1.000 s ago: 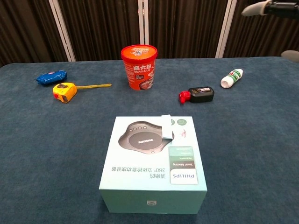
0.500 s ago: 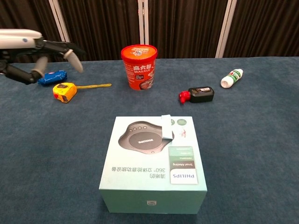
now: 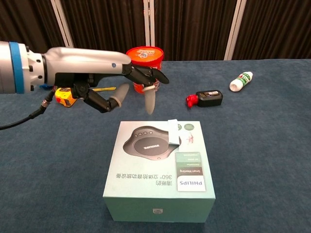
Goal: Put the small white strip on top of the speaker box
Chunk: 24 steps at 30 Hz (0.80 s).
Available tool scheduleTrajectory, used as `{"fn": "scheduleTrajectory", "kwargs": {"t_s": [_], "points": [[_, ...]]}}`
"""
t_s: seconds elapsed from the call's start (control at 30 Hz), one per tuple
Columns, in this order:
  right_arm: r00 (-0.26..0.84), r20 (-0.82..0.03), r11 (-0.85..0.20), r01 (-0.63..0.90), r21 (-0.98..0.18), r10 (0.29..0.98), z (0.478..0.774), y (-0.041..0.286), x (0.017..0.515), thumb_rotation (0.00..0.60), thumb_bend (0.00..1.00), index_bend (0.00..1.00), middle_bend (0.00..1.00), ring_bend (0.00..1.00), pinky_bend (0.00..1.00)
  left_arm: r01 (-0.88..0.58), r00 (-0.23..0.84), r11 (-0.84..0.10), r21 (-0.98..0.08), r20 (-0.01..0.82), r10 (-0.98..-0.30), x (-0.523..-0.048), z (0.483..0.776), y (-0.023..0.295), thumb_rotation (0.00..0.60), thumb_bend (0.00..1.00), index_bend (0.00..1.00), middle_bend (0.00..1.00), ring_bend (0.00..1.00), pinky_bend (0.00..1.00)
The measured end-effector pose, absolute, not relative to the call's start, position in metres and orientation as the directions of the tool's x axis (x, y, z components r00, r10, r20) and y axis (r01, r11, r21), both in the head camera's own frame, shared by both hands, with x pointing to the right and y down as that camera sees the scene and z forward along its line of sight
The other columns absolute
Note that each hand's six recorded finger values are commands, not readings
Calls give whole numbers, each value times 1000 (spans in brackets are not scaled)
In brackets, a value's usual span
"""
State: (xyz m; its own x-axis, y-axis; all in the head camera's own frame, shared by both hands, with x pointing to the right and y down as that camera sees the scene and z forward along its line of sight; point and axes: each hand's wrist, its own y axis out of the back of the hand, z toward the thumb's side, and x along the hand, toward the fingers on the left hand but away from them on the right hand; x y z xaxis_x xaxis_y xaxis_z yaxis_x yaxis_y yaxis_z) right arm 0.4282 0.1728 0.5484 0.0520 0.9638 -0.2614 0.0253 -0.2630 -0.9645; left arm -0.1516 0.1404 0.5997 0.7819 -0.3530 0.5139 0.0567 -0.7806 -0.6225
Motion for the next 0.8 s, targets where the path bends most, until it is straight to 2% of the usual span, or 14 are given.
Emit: {"fn": "scheduleTrajectory", "kwargs": {"t_s": [0.17,0.37,0.8], "points": [[43,-259,-260,31,-965,965,548,173,431,600,127,44,0,0,0,112,781,-768,-631,534,-324,-141,611,151,600,1000,381,0,0,0],[47,-262,-264,34,-964,964,549,173,430,600,127,50,0,0,0,114,763,-790,-602,563,-319,-136,629,158,600,1000,359,0,0,0],[37,-258,-259,33,-965,965,548,173,433,600,127,54,0,0,0,109,762,-777,-620,555,-335,-118,639,157,600,1000,348,0,0,0]]}}
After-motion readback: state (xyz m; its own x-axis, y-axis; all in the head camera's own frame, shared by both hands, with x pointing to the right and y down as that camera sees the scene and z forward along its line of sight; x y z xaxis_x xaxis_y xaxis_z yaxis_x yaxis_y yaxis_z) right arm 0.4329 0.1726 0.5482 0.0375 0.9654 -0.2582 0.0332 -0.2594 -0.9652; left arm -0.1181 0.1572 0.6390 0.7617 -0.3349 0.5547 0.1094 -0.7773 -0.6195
